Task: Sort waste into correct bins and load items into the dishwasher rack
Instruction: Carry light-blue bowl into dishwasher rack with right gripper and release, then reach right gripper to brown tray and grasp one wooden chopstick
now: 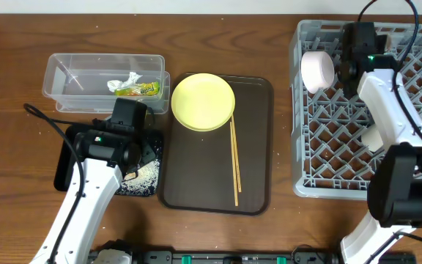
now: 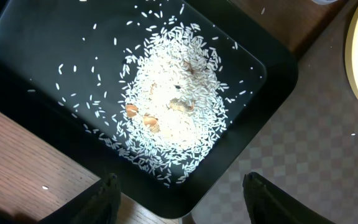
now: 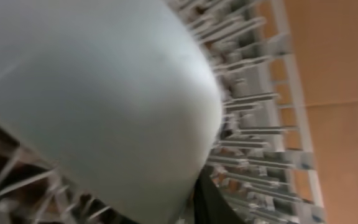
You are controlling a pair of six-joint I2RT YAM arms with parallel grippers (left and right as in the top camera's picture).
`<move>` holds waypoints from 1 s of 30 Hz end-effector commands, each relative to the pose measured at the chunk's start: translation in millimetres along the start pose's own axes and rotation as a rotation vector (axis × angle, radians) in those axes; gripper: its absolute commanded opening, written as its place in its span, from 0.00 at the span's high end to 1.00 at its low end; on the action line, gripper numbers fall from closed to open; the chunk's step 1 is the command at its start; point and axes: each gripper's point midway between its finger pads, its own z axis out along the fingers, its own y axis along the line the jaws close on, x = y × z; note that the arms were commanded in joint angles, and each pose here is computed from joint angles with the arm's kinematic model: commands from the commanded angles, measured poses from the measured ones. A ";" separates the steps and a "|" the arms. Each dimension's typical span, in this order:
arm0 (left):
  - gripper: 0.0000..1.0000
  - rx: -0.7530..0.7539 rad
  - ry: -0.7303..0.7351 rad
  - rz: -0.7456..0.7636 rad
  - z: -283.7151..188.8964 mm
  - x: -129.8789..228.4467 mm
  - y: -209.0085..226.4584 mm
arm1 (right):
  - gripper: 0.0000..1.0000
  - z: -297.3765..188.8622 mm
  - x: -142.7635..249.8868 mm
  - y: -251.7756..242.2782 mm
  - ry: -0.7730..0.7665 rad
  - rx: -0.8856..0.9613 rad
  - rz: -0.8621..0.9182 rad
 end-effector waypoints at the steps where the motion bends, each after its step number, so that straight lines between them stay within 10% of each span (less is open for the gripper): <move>1: 0.34 -0.027 -0.002 -0.007 2.8 -0.3 5.3 | 0.77 -12.4 5.7 31.6 0.011 -0.214 -0.002; 16: 0.34 -0.027 -0.002 -0.007 2.8 -0.3 5.5 | 0.30 -97.6 -17.1 15.1 -0.154 -0.479 0.081; 23: 0.28 -0.028 -0.002 -0.006 2.8 -0.3 5.5 | 0.36 -185.9 -3.3 62.1 -0.178 -1.011 0.032; 30: 0.27 -0.033 0.004 -0.005 2.8 1.1 6.8 | 0.36 -213.8 47.2 113.6 -0.024 -1.135 -0.124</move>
